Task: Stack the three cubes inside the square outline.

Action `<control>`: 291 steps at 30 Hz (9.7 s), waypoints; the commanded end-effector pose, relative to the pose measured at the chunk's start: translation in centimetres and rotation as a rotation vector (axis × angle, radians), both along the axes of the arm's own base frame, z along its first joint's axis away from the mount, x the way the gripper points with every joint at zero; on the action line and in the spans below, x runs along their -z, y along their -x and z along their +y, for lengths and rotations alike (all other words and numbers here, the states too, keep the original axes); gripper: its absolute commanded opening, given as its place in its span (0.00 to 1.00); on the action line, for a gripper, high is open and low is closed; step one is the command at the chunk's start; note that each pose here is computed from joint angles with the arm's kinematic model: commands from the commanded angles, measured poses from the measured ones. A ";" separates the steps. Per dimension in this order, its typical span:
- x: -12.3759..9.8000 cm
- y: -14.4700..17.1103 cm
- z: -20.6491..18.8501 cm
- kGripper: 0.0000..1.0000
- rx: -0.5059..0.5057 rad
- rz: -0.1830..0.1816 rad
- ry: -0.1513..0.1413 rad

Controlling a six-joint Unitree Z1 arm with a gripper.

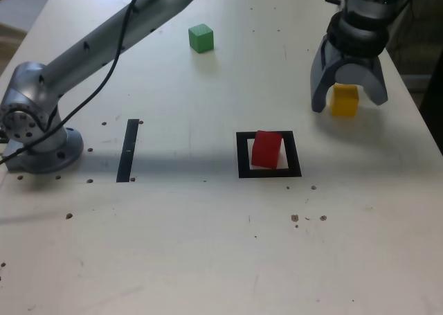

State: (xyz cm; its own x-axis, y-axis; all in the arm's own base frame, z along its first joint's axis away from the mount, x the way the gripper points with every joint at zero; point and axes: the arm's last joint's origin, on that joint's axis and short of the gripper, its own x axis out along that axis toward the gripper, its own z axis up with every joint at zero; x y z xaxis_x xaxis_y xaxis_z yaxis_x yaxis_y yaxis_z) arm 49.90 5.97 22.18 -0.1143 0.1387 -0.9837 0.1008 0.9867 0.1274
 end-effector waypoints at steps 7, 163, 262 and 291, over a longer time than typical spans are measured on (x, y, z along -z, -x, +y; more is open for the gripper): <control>0.2 -0.3 0.2 0.60 -0.002 -0.002 -0.005; -7.5 18.3 -10.6 0.99 0.009 -0.088 -0.022; 0.1 22.1 28.0 0.96 -0.637 0.164 0.149; 0.2 22.0 27.6 0.33 -0.677 0.204 0.075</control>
State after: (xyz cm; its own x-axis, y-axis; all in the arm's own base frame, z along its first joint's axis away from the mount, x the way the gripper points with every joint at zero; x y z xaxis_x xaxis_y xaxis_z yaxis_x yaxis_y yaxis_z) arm 27.93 33.75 21.69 -0.3381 -0.0991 -0.9359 -0.5228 0.8467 0.0992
